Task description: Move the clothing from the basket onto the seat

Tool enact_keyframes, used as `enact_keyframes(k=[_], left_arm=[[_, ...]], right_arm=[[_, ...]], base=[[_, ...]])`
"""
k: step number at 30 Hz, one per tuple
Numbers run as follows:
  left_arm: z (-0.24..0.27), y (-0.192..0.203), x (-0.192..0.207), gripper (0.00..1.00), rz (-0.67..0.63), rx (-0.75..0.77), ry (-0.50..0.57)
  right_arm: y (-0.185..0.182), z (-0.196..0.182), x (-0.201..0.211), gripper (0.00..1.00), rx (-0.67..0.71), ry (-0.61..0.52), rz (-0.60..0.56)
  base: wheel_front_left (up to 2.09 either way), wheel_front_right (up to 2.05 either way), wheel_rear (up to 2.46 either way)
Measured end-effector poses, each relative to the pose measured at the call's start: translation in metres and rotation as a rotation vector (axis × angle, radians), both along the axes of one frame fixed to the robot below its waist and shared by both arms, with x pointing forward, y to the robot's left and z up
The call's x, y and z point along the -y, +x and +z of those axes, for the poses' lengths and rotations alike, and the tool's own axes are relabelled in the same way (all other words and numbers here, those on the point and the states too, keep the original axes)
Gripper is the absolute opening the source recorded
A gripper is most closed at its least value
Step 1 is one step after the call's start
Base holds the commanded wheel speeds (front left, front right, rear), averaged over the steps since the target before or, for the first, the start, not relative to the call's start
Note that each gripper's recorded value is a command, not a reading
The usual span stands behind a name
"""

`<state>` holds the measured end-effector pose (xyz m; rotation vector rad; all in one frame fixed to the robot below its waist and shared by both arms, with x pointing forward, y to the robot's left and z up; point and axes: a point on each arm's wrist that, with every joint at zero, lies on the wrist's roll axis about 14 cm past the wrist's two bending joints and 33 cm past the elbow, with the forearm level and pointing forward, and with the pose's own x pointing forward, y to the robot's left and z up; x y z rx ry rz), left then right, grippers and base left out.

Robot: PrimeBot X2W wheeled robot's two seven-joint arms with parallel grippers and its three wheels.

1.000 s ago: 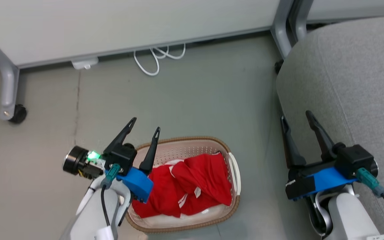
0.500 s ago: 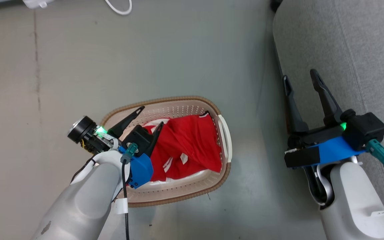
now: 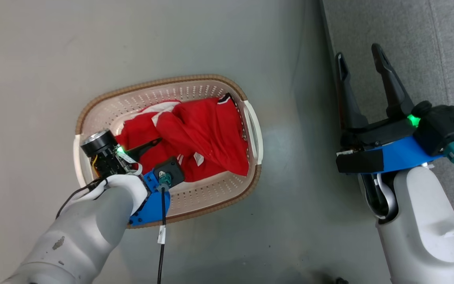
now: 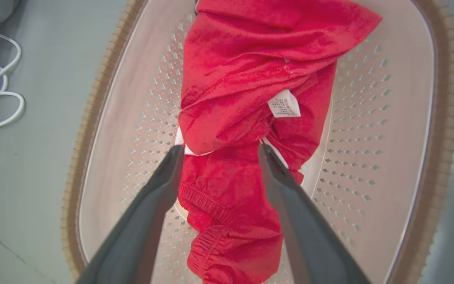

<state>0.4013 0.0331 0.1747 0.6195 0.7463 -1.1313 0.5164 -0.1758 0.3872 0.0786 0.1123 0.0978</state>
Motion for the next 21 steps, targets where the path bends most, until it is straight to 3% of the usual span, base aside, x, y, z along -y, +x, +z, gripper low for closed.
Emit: enact_keyframes(k=[15, 21], left_arm=[[-0.078, -0.042, -0.031, 1.00, -0.252, -0.138, 0.269], [-0.097, -0.045, -0.039, 1.00, -0.327, -0.139, 0.323]], right_arm=[[0.015, -0.040, 0.007, 1.00, -0.044, -0.015, -0.003], [0.019, -0.051, 0.011, 1.00, -0.050, -0.023, -0.010]], base=[[0.00, 0.00, 0.00], [0.00, 0.00, 0.00]])
